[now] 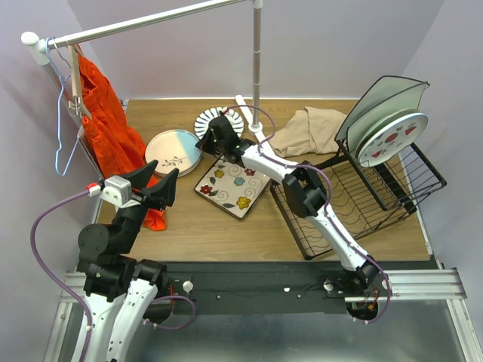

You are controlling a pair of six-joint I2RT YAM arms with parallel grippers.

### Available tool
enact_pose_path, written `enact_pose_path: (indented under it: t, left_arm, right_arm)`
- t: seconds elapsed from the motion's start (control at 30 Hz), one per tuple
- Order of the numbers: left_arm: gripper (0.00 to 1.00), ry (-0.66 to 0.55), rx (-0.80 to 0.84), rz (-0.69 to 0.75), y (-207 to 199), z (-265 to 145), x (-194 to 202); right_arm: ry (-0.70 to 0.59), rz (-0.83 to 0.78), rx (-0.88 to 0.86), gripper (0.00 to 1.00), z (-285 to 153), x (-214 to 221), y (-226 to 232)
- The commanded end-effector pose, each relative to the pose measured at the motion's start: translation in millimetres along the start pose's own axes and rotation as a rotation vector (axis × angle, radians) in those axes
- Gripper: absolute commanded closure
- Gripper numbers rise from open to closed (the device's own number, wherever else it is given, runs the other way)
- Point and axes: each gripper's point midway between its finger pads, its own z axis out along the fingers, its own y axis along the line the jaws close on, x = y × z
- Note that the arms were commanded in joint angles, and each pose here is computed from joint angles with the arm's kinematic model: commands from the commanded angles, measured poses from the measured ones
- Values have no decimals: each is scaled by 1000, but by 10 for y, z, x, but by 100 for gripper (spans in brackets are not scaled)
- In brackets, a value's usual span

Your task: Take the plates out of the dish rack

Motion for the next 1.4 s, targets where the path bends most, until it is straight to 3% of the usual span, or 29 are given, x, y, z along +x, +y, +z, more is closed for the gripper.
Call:
enact_pose_path:
  t: [0.0,0.13,0.27,0.37,0.4,0.73,0.77,0.93,0.97,1.03,1.07,1.23,1.37]
  left_arm:
    - [33,5,20,-7,-33,8,25]
    - [33,11,20,-8,-31,19,42]
    - [33,11,20,-6,-30,19,42]
    - [33,5,21,-5,-35,8,26]
    - [33,7,21,-7,-35,10,30]
    - [33,-2,76,-21,-139,23,-10]
    - [33,10,88,-28,-156,54,10]
    - [33,43,187,-91,-342,187,-34]
    - [33,49,203,-110,-369,237,-35]
    - [33,43,225,-114,-410,278,-99]
    - [33,49,226,-116,-402,325,-90]
    - [33,53,240,-117,-424,434,-159]
    - [33,81,252,-124,-424,531,-86]
  right_arm:
    - [-2,-43,-60,83,-33,-65,213]
    - [-18,-71,-103,82,-262,-248,468]
    - [-39,-132,-178,79,-803,-532,903]
    - [-48,-188,-164,77,-1084,-597,900]
    - [-86,-206,-198,76,-1352,-779,1097]
    - [-354,-337,-168,72,-3004,-1511,1291]
    - [-409,-347,-207,68,-3381,-1660,1426]
    - [-558,-348,-228,44,-4318,-1939,1469]
    - [-578,-345,-209,37,-4406,-1961,1410]
    - [-647,-342,-220,9,-4818,-2070,1401]
    - [-683,-333,-201,0,-4958,-2124,1354]
    - [-808,-263,-126,0,-5611,-2241,1033]
    - [-871,-153,24,4,-5839,-2235,551]
